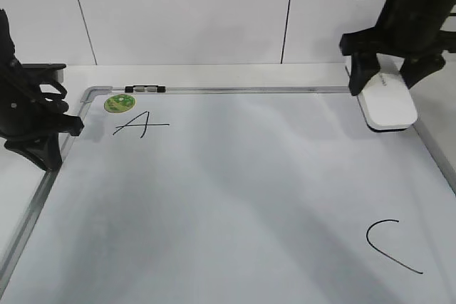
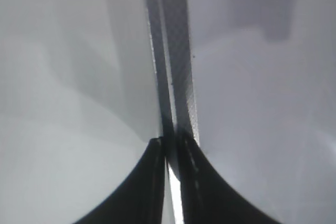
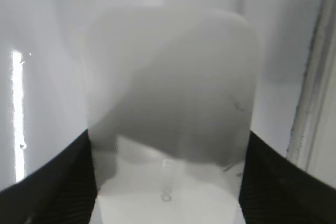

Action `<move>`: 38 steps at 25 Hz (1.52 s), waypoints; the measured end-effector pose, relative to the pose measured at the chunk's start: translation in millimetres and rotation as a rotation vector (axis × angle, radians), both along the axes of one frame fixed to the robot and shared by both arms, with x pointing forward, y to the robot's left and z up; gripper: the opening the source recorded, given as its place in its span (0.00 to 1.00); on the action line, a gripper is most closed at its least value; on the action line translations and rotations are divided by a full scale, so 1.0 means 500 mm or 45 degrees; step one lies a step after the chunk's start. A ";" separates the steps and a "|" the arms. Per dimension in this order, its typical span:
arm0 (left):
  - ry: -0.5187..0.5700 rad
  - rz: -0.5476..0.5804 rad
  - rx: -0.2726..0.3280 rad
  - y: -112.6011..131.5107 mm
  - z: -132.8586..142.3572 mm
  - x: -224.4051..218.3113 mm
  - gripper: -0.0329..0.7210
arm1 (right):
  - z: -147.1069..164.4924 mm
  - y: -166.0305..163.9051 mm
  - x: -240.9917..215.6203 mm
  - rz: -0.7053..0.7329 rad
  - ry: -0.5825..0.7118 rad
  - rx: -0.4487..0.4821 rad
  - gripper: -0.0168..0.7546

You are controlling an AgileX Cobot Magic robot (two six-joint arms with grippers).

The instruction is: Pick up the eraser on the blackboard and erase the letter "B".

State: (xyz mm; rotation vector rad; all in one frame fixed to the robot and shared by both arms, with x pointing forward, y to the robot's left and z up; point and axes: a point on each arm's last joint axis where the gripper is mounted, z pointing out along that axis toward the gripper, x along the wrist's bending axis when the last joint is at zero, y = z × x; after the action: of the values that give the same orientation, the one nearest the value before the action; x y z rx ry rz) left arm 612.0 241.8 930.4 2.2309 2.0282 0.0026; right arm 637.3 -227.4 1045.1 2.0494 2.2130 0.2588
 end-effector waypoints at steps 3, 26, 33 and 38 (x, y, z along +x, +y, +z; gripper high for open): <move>0.000 0.000 0.000 0.000 0.000 0.000 0.10 | 0.027 -0.035 -0.023 -0.045 -0.025 0.003 0.75; -0.004 0.002 -0.003 0.000 0.000 0.001 0.10 | -0.063 -0.173 -0.080 -0.036 0.203 0.085 0.75; -0.007 0.002 -0.003 0.000 0.000 0.001 0.10 | -0.102 -0.175 -0.068 -0.029 0.272 0.076 0.75; -0.007 0.003 -0.005 -0.001 0.000 0.001 0.10 | -0.124 -0.176 -0.062 -0.030 0.306 0.077 0.75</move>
State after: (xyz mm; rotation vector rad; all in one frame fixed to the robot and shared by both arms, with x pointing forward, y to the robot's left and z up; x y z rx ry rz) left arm 612.5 241.5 930.5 2.2239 2.0269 0.0050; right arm 606.1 -315.3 983.1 2.2436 2.3389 0.0813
